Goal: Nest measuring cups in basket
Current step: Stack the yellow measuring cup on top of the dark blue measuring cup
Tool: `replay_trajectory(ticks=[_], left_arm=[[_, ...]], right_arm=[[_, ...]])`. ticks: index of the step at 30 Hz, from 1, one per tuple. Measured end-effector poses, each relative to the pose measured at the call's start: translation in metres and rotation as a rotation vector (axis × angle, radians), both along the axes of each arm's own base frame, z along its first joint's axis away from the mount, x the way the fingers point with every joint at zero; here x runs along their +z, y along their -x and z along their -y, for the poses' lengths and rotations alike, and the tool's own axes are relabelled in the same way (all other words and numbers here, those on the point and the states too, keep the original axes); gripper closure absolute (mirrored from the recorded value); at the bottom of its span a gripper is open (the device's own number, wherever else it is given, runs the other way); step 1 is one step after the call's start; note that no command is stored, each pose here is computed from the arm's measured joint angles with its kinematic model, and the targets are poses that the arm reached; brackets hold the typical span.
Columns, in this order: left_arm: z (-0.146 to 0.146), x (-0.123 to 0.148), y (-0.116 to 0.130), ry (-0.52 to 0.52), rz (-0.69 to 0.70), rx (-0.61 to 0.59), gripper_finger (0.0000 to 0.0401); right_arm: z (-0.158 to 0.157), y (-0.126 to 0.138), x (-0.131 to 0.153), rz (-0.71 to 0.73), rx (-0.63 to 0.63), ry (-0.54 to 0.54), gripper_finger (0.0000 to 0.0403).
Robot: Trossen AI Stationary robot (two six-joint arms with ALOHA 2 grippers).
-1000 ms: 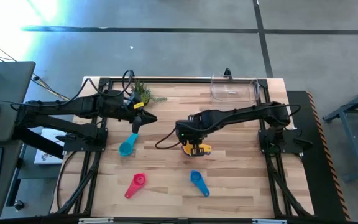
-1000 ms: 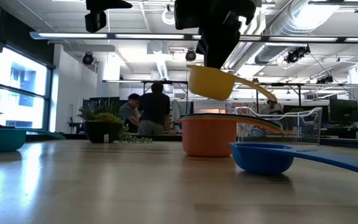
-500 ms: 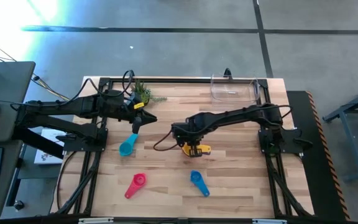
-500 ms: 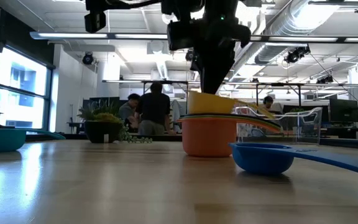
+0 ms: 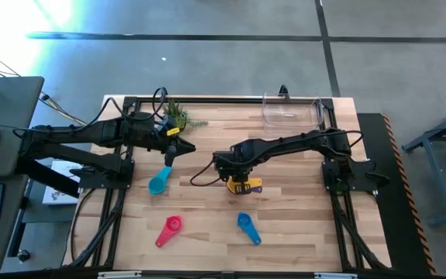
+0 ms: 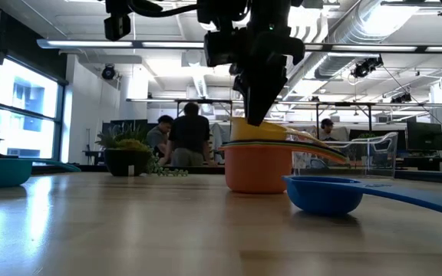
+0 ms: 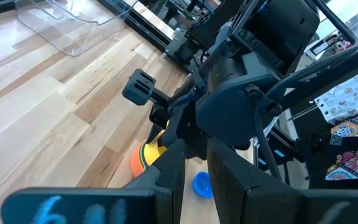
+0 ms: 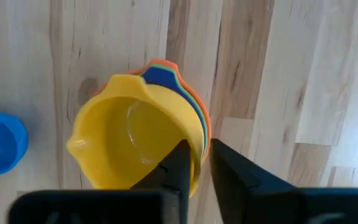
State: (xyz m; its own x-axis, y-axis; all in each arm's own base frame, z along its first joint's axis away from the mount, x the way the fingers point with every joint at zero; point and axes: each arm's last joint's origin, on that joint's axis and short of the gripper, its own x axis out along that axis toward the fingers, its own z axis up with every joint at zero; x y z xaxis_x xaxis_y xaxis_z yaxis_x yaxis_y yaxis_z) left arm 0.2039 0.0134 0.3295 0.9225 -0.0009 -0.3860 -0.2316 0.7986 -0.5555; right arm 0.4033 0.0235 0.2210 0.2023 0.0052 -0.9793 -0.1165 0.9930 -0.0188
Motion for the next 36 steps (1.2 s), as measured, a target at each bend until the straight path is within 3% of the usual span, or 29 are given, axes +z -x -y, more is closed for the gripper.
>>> replay_trajectory(ticks=[8, 15, 20, 27, 36], left_arm=[[0.0, 0.0, 0.0, 0.0, 0.0, 0.0, 0.0343], [0.0, 0.0, 0.0, 0.0, 0.0, 0.0, 0.0343], [0.0, 0.0, 0.0, 0.0, 0.0, 0.0, 0.0343], [0.0, 0.0, 0.0, 0.0, 0.0, 0.0, 0.0343], [0.0, 0.0, 0.0, 0.0, 0.0, 0.0, 0.0343]], right_arm=[[0.0, 0.0, 0.0, 0.004, -0.002, 0.0, 0.0293], [0.008, 0.005, 0.012, -0.07, -0.099, -0.019, 0.0289], [0.004, 0.008, 0.017, -0.113, -0.112, -0.098, 0.0288], [0.014, 0.023, -0.005, -0.241, -0.212, 0.014, 0.0288], [0.033, 0.038, -0.038, -0.337, -0.28, -0.044, 0.0288]])
